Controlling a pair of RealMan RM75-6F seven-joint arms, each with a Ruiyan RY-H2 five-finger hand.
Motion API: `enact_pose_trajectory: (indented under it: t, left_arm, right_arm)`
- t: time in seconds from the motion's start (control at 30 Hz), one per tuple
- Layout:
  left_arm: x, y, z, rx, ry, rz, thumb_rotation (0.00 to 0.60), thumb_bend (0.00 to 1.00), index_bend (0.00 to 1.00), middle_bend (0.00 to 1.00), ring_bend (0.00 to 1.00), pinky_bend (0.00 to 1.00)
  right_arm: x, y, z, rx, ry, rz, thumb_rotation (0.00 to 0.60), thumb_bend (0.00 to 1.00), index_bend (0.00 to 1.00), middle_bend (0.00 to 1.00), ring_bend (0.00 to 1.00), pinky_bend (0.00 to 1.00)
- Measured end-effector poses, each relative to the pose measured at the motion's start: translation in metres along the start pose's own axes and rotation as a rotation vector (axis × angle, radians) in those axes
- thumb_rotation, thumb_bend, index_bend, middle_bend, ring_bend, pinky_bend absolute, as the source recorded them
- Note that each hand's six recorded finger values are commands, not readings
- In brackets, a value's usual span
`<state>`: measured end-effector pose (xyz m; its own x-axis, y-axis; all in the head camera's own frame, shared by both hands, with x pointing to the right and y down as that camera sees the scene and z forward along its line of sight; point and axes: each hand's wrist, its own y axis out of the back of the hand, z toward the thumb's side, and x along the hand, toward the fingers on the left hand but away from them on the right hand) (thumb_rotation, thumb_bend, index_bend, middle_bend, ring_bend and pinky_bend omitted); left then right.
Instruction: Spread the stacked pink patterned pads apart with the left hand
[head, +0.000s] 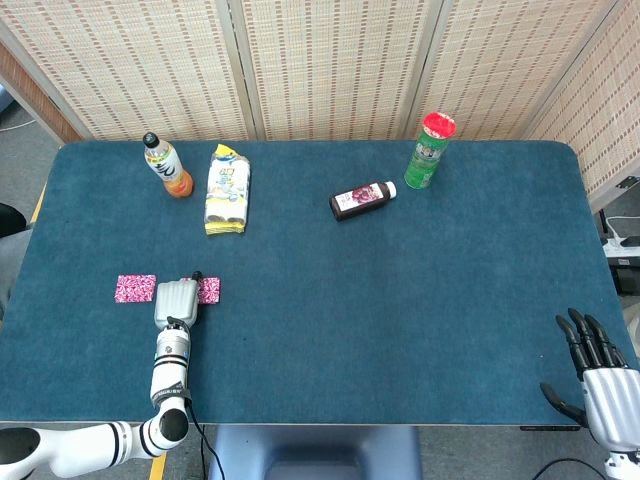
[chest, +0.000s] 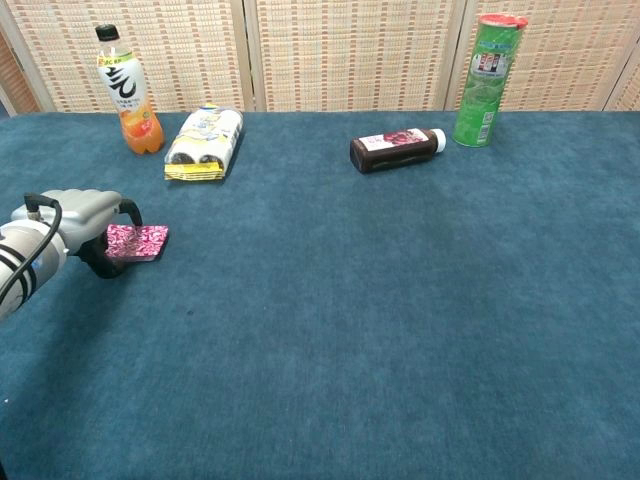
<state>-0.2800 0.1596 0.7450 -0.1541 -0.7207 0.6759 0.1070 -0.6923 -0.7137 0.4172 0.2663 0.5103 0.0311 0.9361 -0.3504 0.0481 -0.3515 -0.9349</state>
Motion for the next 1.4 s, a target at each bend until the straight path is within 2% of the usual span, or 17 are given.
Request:
enact_pose_trajectory:
  t: [0.23,0.6,0.77,1.03,1.2,1.4]
  left_arm:
    - [0.001,0.001,0.001,-0.007,0.000,0.006,0.600,0.39,0.28,1.00,1.00,1.00]
    - [-0.002,0.006,0.003,-0.030,-0.016,0.060,0.600,0.41,0.48,1.00,1.00,1.00]
    - [-0.009,0.011,-0.002,-0.033,-0.030,0.087,0.600,0.41,0.53,1.00,1.00,1.00]
    - [-0.031,0.018,-0.041,-0.004,-0.052,0.131,0.600,0.41,0.53,1.00,1.00,1.00]
    - [-0.056,0.008,-0.077,0.006,-0.056,0.123,0.600,0.41,0.53,1.00,1.00,1.00]
    - [-0.071,-0.001,-0.091,0.005,-0.059,0.111,0.600,0.41,0.53,1.00,1.00,1.00]
  right_arm:
    - [0.000,0.000,0.000,0.001,0.001,0.001,0.600,0.10,0.00,0.00,0.00,0.27]
    - [0.000,0.000,0.000,0.000,0.002,-0.003,0.600,0.10,0.00,0.00,0.00,0.27]
    - [0.000,0.001,0.000,-0.001,0.001,-0.004,0.600,0.10,0.00,0.00,0.00,0.27]
    - [0.001,0.001,0.001,-0.004,0.005,-0.004,0.600,0.10,0.00,0.00,0.00,0.27]
    - [0.001,0.000,0.001,-0.003,0.005,-0.005,0.600,0.10,0.00,0.00,0.00,0.27]
    - [0.001,0.000,0.001,-0.002,0.005,-0.003,0.600,0.10,0.00,0.00,0.00,0.27]
